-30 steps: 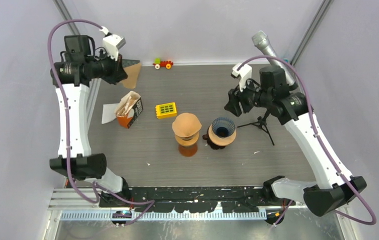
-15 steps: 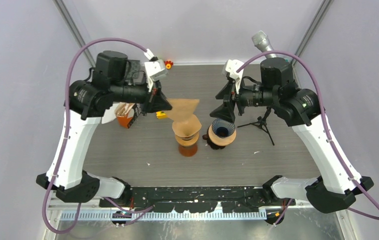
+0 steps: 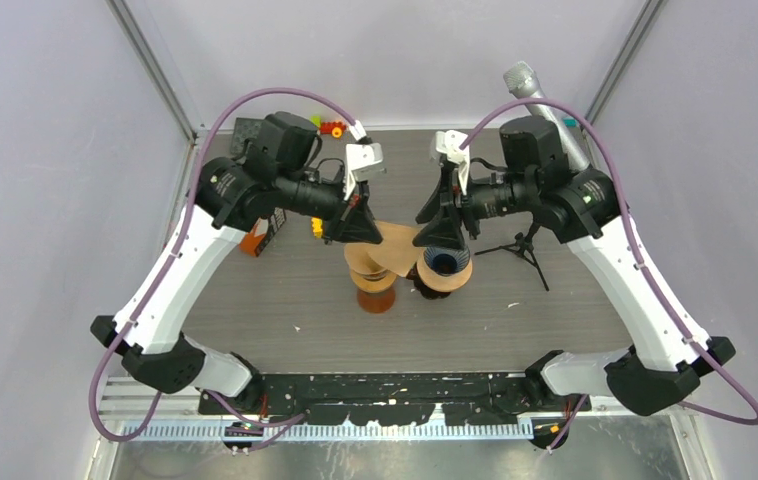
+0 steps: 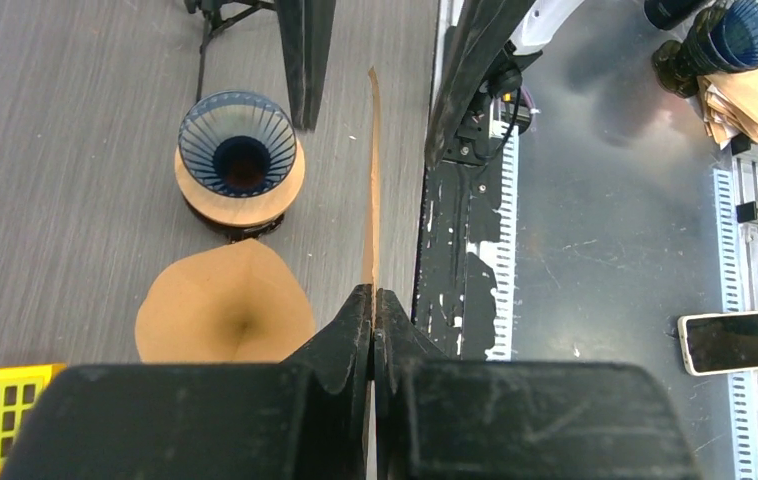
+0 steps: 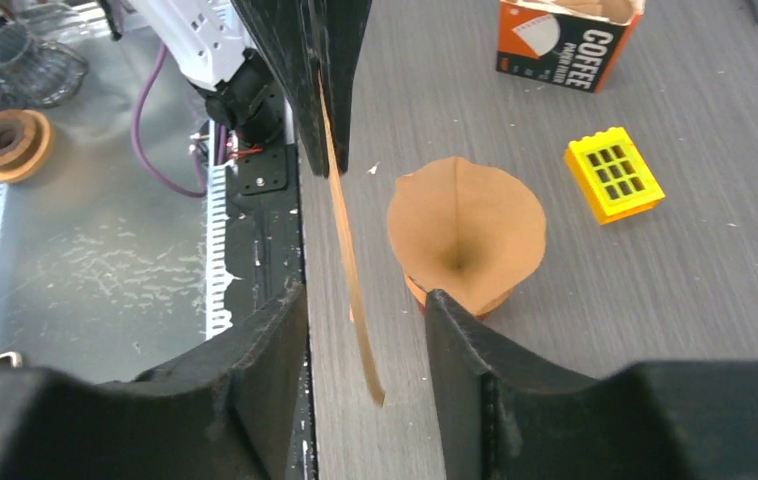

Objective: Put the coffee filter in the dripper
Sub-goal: Place the coffee filter in the coffee dripper.

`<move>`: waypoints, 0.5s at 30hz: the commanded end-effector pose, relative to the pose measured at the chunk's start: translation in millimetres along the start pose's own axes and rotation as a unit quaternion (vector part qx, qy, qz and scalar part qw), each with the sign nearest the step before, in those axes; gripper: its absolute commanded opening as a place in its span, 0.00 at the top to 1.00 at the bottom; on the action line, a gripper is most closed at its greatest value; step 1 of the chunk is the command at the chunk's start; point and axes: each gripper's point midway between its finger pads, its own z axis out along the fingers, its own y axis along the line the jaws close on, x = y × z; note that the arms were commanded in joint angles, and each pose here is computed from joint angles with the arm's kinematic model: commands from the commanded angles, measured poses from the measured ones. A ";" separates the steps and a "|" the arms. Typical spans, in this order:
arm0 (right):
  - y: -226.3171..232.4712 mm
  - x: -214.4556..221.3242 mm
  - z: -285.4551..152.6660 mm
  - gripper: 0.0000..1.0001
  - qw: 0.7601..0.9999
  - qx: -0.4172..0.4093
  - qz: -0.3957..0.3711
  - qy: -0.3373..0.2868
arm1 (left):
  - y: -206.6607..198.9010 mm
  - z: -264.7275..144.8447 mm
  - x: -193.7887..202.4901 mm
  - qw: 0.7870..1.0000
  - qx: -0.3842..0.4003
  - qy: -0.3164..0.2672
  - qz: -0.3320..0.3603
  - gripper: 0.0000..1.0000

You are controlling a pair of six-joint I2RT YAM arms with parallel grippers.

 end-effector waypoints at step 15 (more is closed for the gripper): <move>4.5 10.4 5.2 1.00 0.995 -0.043 0.065 -0.055 | -4.7 1.3 0.0 0.997 -0.009 -0.026 0.067 0.62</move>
